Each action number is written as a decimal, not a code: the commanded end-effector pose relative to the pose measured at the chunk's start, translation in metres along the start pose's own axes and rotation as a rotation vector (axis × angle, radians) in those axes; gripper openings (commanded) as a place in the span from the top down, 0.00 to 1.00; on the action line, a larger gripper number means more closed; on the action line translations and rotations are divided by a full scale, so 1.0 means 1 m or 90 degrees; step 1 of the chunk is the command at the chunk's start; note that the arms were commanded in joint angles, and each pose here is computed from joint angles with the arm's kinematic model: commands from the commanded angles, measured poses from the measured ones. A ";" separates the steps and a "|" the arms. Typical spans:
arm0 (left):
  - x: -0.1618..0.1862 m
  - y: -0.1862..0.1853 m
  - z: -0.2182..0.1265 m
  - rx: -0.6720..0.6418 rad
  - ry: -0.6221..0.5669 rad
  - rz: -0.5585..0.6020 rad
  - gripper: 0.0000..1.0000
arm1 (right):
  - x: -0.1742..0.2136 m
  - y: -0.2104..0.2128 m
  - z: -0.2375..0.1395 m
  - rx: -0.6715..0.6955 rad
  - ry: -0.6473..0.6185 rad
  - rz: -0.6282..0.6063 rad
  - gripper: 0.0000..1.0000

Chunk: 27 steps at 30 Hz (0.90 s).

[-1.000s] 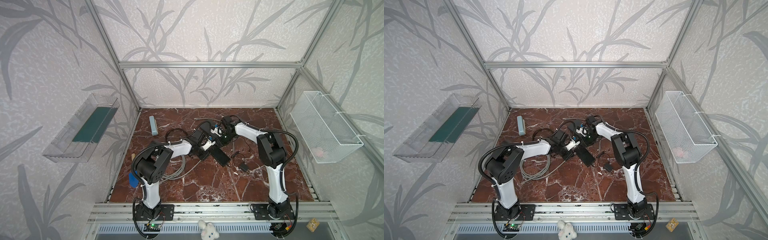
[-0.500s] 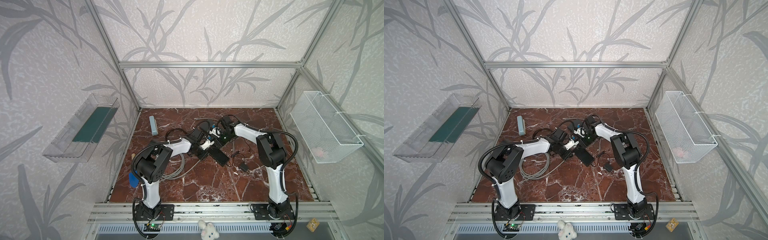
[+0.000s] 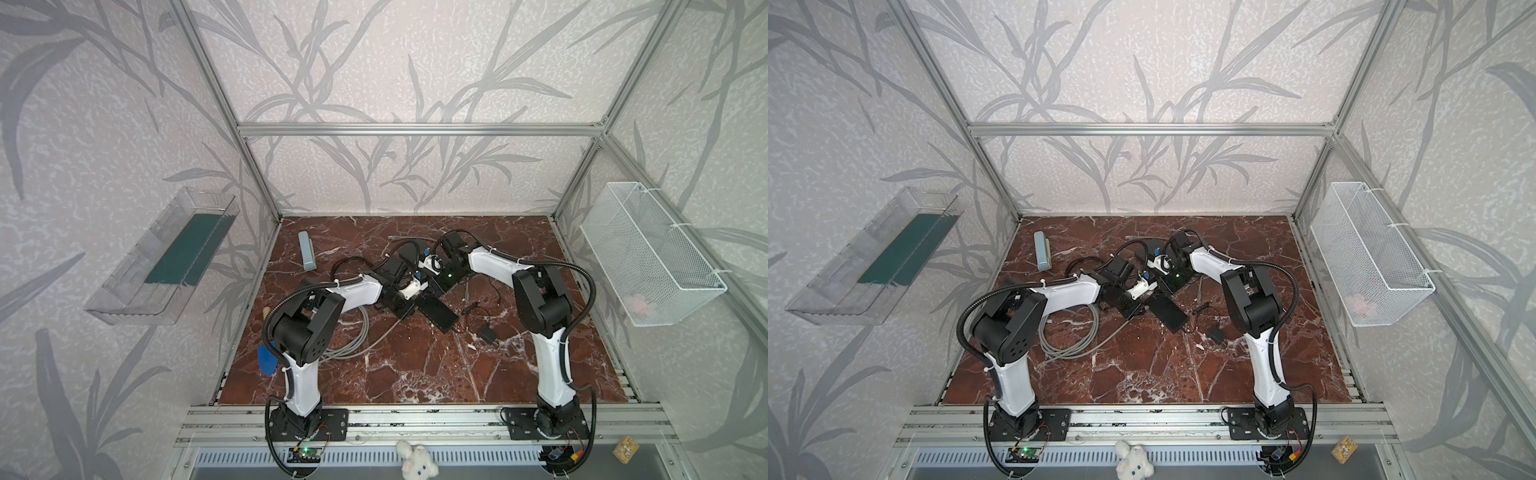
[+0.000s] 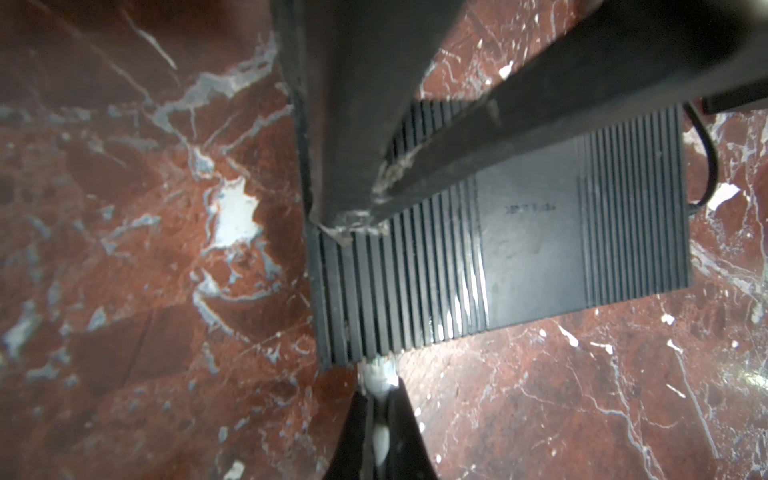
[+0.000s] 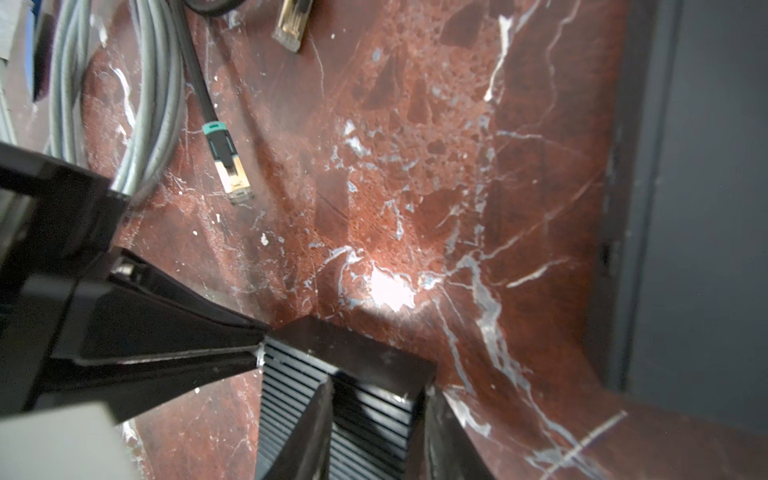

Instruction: Insert the plug into the switch port

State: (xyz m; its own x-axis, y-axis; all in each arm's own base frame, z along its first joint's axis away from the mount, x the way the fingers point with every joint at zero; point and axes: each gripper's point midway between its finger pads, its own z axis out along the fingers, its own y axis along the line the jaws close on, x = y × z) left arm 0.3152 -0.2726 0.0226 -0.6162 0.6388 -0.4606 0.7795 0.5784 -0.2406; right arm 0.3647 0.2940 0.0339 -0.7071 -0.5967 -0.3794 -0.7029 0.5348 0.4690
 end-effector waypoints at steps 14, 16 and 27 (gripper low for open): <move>-0.077 -0.002 0.004 0.026 -0.170 0.068 0.92 | 0.057 0.071 0.056 -0.186 0.115 -0.005 0.66; -0.085 -0.002 0.003 0.029 -0.183 0.066 0.93 | 0.056 0.076 0.057 -0.195 0.110 -0.013 0.67; -0.105 0.026 0.001 -0.017 -0.245 0.001 0.92 | 0.059 0.087 0.059 -0.225 0.115 -0.017 0.69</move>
State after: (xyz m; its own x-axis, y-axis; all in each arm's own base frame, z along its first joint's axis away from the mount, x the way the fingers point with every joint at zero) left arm 0.3180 -0.2777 0.0207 -0.7163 0.5504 -0.4289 0.6945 0.6222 -0.3613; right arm 0.3726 0.3075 0.0364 -0.6487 -0.5943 -0.4754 -0.7585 0.4544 0.4671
